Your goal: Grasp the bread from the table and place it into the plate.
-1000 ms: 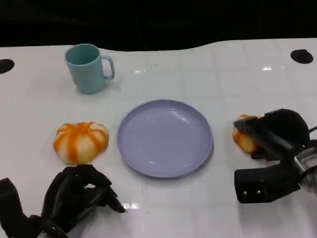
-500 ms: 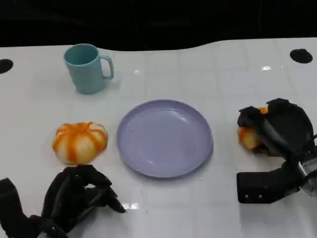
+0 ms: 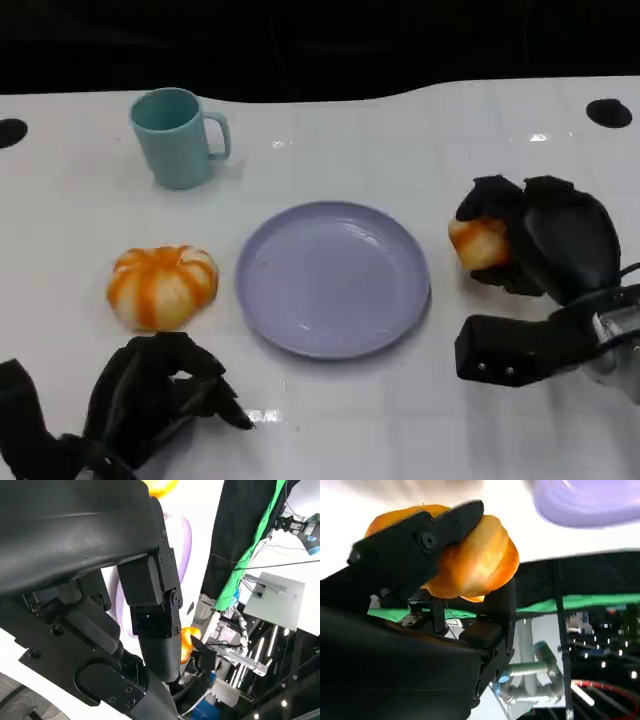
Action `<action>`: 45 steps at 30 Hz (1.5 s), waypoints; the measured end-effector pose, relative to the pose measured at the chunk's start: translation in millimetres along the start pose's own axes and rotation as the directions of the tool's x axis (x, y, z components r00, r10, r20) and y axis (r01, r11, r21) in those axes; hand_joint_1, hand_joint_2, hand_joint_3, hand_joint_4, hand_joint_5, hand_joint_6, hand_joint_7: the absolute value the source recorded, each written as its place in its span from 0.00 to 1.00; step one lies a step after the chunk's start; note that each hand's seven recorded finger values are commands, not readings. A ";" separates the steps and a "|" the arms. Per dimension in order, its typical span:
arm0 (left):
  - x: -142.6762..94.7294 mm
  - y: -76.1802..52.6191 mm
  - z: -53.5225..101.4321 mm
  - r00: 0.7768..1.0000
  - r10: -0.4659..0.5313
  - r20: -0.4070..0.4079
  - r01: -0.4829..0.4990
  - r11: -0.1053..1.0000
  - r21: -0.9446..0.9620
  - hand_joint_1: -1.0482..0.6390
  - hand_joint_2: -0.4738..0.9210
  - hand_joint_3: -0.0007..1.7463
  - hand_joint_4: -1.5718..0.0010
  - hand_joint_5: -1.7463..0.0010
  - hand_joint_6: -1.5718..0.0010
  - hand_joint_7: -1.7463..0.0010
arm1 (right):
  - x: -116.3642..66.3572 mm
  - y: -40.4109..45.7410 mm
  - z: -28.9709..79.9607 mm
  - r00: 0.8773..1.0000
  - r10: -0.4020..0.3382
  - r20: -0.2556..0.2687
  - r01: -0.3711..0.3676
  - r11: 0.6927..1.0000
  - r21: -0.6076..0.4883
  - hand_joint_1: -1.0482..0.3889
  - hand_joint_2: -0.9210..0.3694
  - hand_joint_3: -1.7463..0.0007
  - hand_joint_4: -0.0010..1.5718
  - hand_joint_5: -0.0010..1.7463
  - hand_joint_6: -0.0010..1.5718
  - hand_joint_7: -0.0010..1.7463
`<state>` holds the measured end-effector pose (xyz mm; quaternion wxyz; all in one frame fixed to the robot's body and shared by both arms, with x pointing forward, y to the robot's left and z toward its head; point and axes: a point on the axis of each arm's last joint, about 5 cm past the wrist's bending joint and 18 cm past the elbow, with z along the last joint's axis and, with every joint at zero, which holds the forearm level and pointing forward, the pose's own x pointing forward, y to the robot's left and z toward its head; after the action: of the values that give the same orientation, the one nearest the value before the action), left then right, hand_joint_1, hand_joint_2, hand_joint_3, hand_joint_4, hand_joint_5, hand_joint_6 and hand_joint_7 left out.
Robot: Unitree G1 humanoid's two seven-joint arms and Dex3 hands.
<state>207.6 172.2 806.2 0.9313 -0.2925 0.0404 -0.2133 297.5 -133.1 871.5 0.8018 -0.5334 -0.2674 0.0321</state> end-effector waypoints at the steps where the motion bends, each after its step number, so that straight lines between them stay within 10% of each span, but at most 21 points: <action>1: 0.0 0.0 -0.1 1.000 0.000 -0.002 0.000 1.000 -0.002 0.00 0.77 0.00 0.00 0.66 0.00 0.79 | 2.2 -0.9 1.9 1.000 -0.014 0.010 0.014 1.000 0.016 0.69 0.51 0.25 0.65 1.00 0.54 0.92; 10: 0.0 -0.1 -0.3 1.000 -0.001 -0.004 0.001 1.000 -0.003 0.00 0.78 0.00 0.00 0.66 0.00 0.79 | 19.0 -4.9 26.9 0.985 -0.093 0.143 0.067 0.982 0.176 0.66 0.53 0.15 0.66 1.00 0.51 0.97; 21: 0.7 -1.5 -0.7 1.000 -0.007 -0.004 0.007 1.000 0.000 0.00 0.78 0.00 0.00 0.66 0.00 0.79 | 39.6 -6.1 60.2 0.963 -0.017 0.270 -0.054 0.966 0.251 0.63 0.49 0.20 0.65 1.00 0.54 0.89; 33: 1.1 -2.1 -0.4 1.000 -0.010 0.001 0.010 1.000 0.004 0.00 0.78 0.00 0.00 0.65 0.00 0.79 | 42.1 9.4 80.8 0.952 0.135 0.274 -0.207 0.945 0.253 0.63 0.47 0.24 0.61 1.00 0.52 0.90; 37: 1.4 -2.4 0.4 1.000 -0.011 0.005 0.010 1.000 0.006 0.00 0.78 0.00 0.00 0.65 0.00 0.79 | 43.7 11.2 82.7 0.951 0.193 0.241 -0.255 0.931 0.262 0.61 0.38 0.39 0.56 0.89 0.55 0.61; 43: 1.3 -2.8 -0.1 1.000 -0.011 0.004 0.011 1.000 0.006 0.00 0.78 0.00 0.00 0.65 0.00 0.79 | 46.8 10.6 84.1 0.941 0.248 0.229 -0.304 0.918 0.255 0.44 0.05 0.88 0.36 0.37 0.43 0.10; 45: 1.3 -2.8 -0.2 1.000 -0.009 0.004 0.009 1.000 0.006 0.00 0.78 0.00 0.00 0.65 0.00 0.79 | 47.0 10.6 83.9 0.934 0.274 0.229 -0.328 0.912 0.246 0.35 0.01 0.88 0.26 0.28 0.35 0.04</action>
<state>207.6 169.6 807.6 0.9311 -0.2905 0.0366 -0.2173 301.3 -42.4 905.0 0.8253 -0.4439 -0.2496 0.2439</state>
